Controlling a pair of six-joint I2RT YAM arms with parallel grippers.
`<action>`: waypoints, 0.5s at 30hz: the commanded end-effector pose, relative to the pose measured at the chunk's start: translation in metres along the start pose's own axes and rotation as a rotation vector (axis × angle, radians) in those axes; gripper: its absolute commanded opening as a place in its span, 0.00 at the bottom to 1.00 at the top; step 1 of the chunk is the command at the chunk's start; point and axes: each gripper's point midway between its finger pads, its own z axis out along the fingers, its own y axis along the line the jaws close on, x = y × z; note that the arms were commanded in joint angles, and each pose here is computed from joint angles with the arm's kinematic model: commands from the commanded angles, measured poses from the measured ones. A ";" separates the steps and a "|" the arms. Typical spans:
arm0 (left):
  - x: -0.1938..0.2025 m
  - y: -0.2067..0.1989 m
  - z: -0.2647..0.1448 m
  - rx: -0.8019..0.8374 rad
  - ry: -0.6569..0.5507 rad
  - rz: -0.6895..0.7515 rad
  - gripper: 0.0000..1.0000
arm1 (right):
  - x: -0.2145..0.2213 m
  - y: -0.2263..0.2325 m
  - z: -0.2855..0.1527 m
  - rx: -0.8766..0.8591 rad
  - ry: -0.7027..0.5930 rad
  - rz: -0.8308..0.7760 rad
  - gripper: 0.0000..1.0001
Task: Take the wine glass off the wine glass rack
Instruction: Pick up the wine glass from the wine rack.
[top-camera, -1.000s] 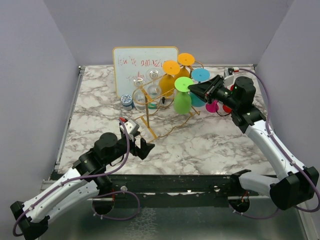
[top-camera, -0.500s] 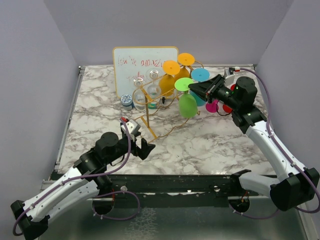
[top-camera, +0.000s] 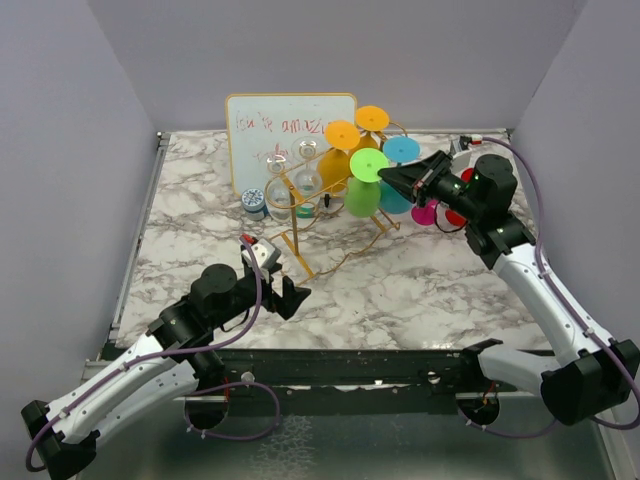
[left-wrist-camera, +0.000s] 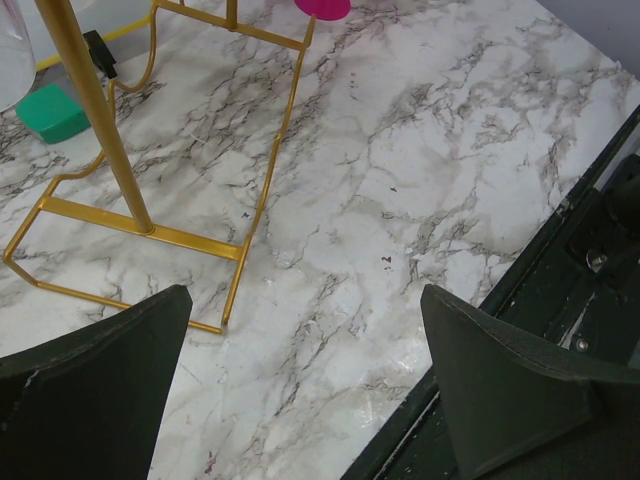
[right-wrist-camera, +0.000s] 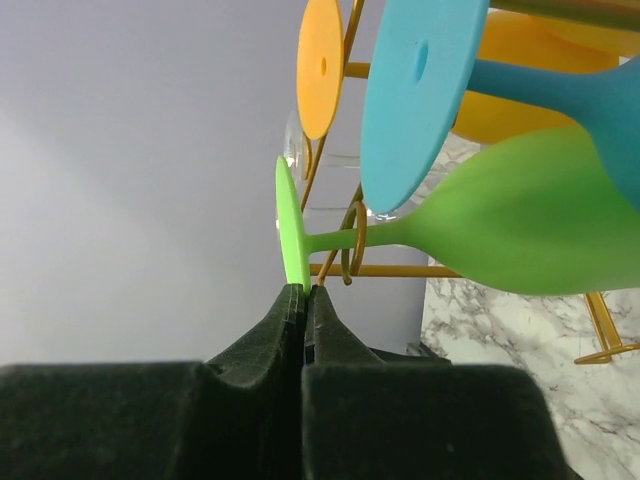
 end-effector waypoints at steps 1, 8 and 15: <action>-0.001 -0.004 0.000 0.027 -0.009 0.015 0.99 | 0.005 0.010 -0.011 -0.025 -0.006 0.004 0.01; -0.001 -0.001 0.000 0.011 -0.011 0.012 0.99 | 0.011 0.003 -0.016 -0.019 0.008 0.037 0.01; 0.000 0.000 0.001 0.007 -0.005 0.008 0.99 | 0.009 -0.001 -0.021 -0.027 -0.028 0.062 0.01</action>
